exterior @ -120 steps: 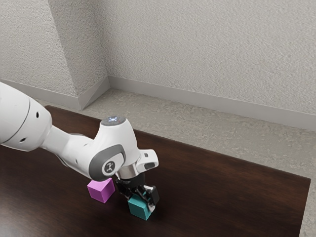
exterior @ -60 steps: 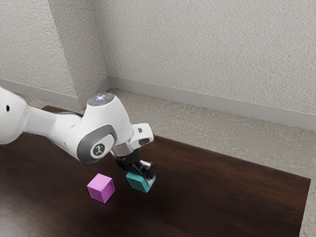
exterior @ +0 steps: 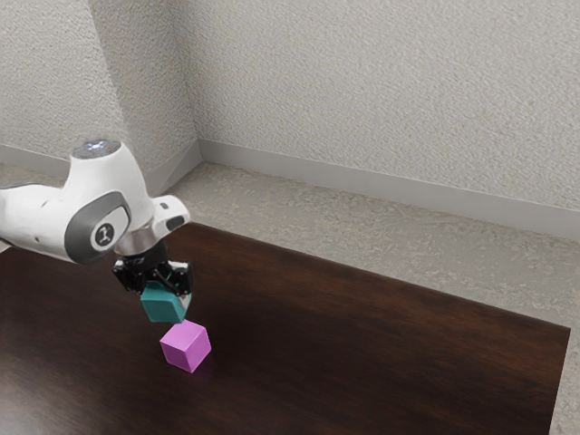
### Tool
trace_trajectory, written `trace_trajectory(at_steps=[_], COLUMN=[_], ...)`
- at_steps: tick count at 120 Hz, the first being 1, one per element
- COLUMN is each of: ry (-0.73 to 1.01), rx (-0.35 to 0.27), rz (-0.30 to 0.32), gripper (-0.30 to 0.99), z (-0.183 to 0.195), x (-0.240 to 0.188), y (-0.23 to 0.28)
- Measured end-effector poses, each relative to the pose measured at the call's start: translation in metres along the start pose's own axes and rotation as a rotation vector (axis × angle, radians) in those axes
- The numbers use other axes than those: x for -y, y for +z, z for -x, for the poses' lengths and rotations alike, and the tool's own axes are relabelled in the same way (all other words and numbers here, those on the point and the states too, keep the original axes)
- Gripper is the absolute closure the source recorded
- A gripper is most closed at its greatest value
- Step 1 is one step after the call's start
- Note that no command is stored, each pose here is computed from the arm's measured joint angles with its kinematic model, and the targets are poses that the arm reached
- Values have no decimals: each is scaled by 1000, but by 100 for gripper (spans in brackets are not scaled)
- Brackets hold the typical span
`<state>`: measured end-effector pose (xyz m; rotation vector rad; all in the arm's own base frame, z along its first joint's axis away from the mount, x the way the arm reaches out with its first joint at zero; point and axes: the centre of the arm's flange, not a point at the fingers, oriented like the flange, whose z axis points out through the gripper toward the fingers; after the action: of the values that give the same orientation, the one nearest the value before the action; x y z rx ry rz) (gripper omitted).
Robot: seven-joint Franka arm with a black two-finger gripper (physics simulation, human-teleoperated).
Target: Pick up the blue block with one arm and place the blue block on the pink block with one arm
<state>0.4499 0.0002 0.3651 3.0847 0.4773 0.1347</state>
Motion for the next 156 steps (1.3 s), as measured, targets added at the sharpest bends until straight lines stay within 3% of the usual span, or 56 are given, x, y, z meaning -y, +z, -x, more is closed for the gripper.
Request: trace_trajectory(at_steps=[12,41,156], ry=[-3,40,282], rx=[48,82,30], rz=[-5,-7,8], gripper=[33,33,33], z=[1,1,1], x=[1,0,-15], y=[19,34,34])
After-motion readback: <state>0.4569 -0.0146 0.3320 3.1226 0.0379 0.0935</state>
